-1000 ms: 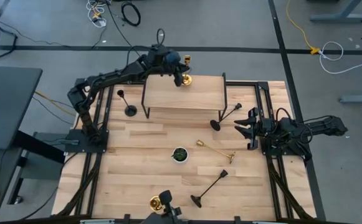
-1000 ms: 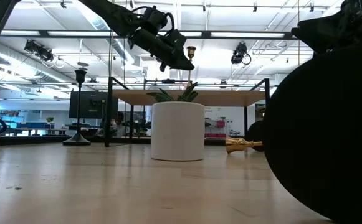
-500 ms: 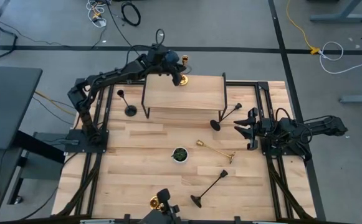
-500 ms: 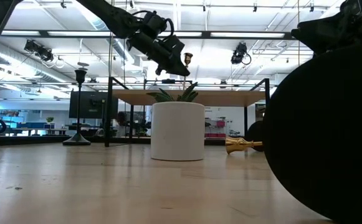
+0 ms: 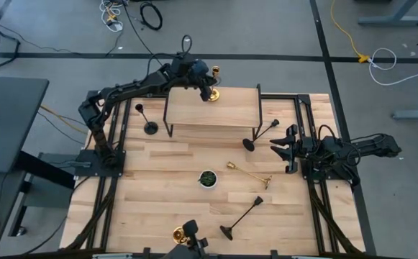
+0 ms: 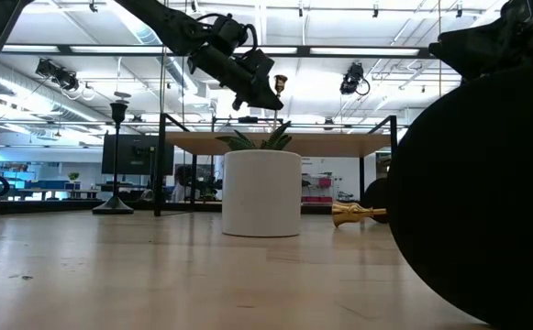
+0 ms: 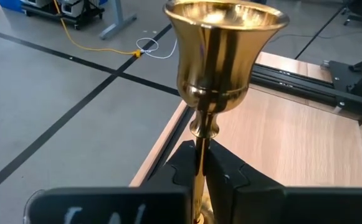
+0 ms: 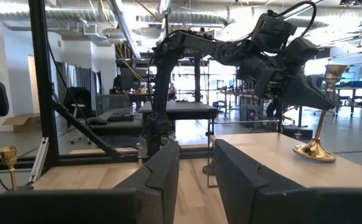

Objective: Pick & Place candle stick holders
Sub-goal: Put the top left gold candle holder on the shelf, then put the top left black candle holder on the shelf

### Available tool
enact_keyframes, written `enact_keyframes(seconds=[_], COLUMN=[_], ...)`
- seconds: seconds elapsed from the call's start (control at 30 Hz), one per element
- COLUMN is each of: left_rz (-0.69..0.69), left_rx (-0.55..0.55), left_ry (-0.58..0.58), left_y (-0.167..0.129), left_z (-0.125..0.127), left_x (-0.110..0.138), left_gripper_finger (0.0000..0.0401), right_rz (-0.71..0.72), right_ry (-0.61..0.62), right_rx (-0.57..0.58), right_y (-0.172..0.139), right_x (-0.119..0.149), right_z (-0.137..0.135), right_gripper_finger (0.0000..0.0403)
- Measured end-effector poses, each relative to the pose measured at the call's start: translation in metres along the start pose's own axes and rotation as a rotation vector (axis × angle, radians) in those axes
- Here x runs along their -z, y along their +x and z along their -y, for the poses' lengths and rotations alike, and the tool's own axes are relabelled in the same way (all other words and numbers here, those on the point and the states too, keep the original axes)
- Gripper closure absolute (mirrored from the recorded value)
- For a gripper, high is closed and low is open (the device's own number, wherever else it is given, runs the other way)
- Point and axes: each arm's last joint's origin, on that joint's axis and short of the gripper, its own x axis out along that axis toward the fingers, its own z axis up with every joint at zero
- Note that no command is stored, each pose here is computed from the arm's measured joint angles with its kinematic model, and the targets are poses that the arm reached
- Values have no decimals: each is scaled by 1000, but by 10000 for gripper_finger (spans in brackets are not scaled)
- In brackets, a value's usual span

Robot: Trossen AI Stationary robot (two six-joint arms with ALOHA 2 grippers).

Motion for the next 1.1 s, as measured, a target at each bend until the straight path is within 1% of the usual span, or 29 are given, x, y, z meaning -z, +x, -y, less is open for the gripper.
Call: enact_keyframes(seconds=[0.2, 0.43, 0.63, 0.7, 0.8, 0.9, 1.0, 1.1], left_rz=[-10, -20, -49, -62, -41, -36, -84, -161], left_rx=[-4, -3, 7, -2, -18, -23, -41, -56], left_ry=[-3, -5, -11, -8, -5, 6, 26, 10], left_y=[0, 0, -5, -8, -14, -22, -35, -50], left_z=[-1, -1, 1, 0, -1, -2, -3, -5], left_x=[1, 2, 2, 2, -3, -7, -9, -7], left_gripper_finger=[341, 315, 273, 256, 231, 213, 205, 202], right_rz=[0, 0, 0, 0, 0, 0, 0, 0], right_ry=[0, 0, 0, 0, 0, 0, 0, 0], right_rx=[0, 0, 0, 0, 0, 0, 0, 0], right_y=[0, 0, 0, 0, 0, 0, 0, 0], right_x=[0, 0, 0, 0, 0, 0, 0, 0], right_z=[0, 0, 0, 0, 0, 0, 0, 0], right_gripper_finger=[300, 300, 300, 300, 300, 300, 300, 300])
